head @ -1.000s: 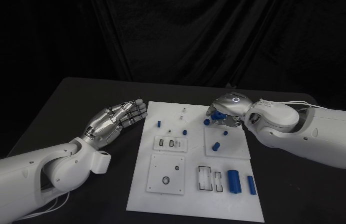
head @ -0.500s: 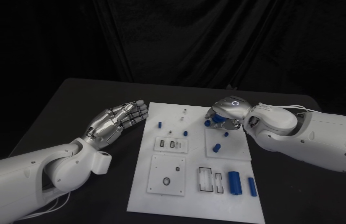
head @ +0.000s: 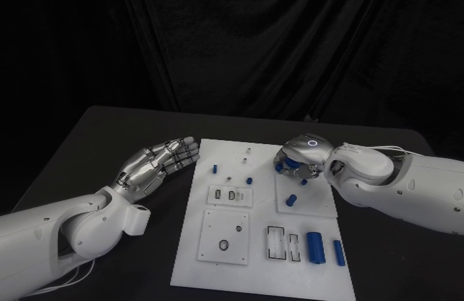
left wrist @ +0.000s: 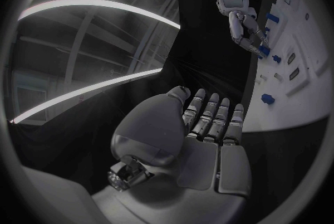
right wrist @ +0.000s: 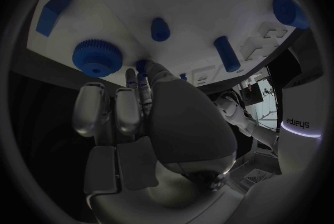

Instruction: Assemble the parts on the task board

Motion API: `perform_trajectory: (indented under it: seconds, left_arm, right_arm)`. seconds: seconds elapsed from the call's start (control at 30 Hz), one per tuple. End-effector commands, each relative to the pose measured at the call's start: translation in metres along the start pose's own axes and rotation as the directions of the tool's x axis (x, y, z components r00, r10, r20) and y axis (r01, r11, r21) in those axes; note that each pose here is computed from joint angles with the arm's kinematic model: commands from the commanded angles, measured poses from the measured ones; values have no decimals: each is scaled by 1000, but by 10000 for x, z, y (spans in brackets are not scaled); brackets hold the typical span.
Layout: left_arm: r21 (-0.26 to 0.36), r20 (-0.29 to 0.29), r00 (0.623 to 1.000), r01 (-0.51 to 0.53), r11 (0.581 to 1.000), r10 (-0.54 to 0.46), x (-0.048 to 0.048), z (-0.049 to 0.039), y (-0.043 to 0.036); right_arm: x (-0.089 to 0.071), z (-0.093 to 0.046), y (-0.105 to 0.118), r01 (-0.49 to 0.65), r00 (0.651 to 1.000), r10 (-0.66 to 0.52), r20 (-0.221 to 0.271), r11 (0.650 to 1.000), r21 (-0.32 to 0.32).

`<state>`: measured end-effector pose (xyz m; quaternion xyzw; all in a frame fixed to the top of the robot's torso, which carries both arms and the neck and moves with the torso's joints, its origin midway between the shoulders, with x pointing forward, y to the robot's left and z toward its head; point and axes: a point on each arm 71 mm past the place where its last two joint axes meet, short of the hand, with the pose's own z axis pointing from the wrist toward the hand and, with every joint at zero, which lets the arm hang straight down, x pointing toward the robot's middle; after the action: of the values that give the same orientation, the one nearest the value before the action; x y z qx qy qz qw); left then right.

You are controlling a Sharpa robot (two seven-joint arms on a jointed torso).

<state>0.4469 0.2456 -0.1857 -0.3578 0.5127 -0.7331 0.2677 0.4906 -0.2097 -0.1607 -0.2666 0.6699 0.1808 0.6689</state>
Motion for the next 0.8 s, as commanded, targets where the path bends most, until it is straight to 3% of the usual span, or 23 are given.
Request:
perform_trajectory:
  seconds: [0.03, 0.3, 0.57, 0.8]
  left_arm:
    - [292, -17, 1000, 19, 956, -14, 11, -23, -208]
    - [286, -16, 1000, 17, 958, -14, -3, -24, -199]
    - [279, -16, 1000, 18, 960, -14, -16, -26, -185]
    - [275, -13, 1000, 16, 961, -13, -24, -38, -185]
  right_arm:
    - [30, 5, 4, -23, 1000, 23, 3, 1000, -5]
    - [62, 17, 24, -35, 999, 35, 14, 999, -22]
    - [9, 1, 43, -70, 993, 74, 87, 996, -51]
    - [-196, 49, 61, -121, 981, 128, 147, 991, -54]
